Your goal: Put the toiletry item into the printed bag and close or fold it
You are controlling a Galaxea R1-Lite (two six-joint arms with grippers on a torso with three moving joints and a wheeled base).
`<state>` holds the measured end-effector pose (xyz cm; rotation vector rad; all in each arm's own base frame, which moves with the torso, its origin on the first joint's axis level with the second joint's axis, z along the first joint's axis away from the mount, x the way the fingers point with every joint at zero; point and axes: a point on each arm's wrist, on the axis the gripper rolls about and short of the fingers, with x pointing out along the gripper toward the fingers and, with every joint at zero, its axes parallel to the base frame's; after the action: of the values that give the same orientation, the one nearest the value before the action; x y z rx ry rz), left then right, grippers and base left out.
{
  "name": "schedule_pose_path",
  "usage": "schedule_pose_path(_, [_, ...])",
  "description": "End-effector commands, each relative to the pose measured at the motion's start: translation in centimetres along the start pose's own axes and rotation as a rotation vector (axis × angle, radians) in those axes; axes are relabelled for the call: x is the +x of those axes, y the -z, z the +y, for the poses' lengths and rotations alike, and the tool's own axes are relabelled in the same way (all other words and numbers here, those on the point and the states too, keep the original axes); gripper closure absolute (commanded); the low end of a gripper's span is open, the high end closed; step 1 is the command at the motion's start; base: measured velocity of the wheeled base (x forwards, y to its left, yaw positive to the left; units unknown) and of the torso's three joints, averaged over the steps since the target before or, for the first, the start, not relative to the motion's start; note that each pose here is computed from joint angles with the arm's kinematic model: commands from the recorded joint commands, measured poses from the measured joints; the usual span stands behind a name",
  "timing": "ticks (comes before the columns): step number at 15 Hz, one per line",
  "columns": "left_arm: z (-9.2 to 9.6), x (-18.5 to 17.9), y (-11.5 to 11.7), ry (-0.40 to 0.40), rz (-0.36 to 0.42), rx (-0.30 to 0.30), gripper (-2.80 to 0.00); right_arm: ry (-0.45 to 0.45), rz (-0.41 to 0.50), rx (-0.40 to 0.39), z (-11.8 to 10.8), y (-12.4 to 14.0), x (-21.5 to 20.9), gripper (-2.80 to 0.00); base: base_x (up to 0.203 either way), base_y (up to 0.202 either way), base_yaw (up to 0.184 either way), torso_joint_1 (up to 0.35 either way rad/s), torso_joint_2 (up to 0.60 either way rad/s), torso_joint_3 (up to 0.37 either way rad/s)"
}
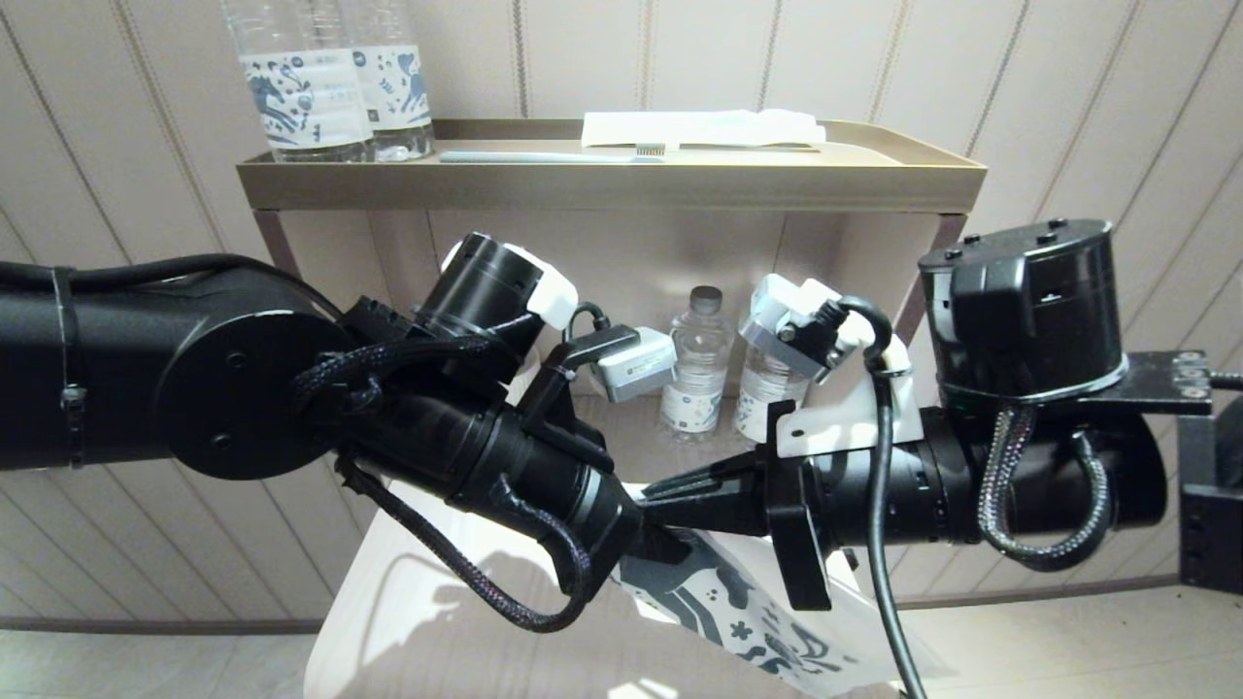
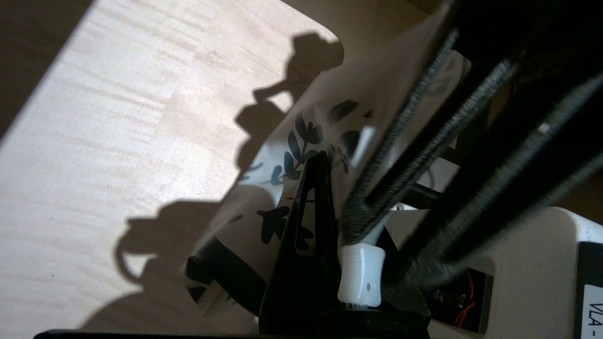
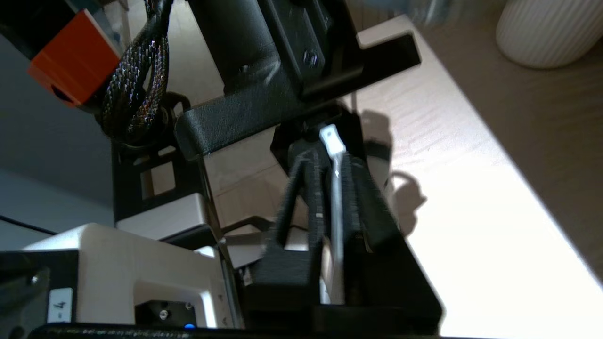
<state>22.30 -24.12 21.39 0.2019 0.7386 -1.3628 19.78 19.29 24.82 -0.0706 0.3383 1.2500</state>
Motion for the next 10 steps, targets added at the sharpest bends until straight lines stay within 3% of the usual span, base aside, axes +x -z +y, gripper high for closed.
schedule_pose_path(1, [0.08,0.17,0.13,0.004,0.008,-0.001,0.00,-0.001,0.002,0.002,-0.10,0.07,0.08,-2.80,0.000,0.000,0.000,0.000,0.00,0.000])
schedule_pose_path(10, [0.12,0.23,0.16,0.003,0.010,-0.002,0.00,0.007,0.009,0.007,-0.47,0.24,0.49,-2.80,0.000,0.000,0.000,0.000,0.00,0.000])
